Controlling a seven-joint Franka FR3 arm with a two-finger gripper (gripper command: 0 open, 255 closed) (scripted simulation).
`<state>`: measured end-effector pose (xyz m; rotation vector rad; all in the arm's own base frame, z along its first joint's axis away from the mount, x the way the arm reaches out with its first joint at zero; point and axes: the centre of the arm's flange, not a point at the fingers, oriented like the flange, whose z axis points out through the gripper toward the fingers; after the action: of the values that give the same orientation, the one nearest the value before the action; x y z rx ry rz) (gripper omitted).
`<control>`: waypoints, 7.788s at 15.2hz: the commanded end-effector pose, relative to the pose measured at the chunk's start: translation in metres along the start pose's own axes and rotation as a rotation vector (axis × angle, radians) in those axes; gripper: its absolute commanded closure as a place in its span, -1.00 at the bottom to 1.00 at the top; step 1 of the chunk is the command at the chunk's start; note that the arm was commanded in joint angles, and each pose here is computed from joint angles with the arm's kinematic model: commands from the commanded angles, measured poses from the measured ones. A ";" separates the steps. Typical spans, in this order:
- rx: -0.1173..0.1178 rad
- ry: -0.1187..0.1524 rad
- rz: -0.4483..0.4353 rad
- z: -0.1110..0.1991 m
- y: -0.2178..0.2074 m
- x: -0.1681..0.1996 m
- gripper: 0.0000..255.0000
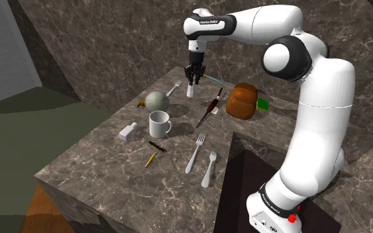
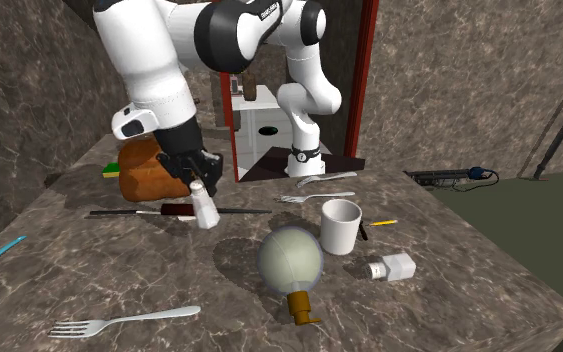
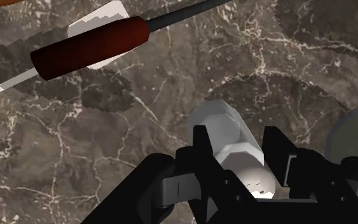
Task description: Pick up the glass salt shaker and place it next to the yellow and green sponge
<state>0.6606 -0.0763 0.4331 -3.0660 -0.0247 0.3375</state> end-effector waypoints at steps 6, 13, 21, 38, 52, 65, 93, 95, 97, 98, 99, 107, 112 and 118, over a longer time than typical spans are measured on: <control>0.000 0.000 0.000 -0.036 -0.002 -0.009 1.00; 0.000 0.000 0.000 -0.072 -0.004 -0.017 1.00; 0.000 0.000 0.000 -0.097 0.016 -0.038 1.00; 0.000 0.000 0.000 -0.081 0.201 -0.163 1.00; 0.000 0.000 0.000 -0.068 0.354 -0.266 1.00; 0.000 0.000 0.000 -0.042 0.471 -0.340 1.00; 0.000 0.000 0.000 0.102 0.479 -0.308 1.00; 0.000 0.000 0.000 0.108 0.480 -0.306 1.00; 0.000 0.000 0.000 0.108 0.480 -0.306 1.00; 0.000 0.000 0.000 0.108 0.480 -0.306 1.00; 0.000 0.000 0.000 0.108 0.480 -0.306 1.00; 0.000 0.000 0.000 0.108 0.480 -0.306 -1.00; 0.000 0.000 0.000 0.058 0.480 -0.306 -1.00; 0.000 0.000 0.000 0.058 0.480 -0.306 -1.00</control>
<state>0.3536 -0.5586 0.4146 -3.0660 -0.0248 0.3380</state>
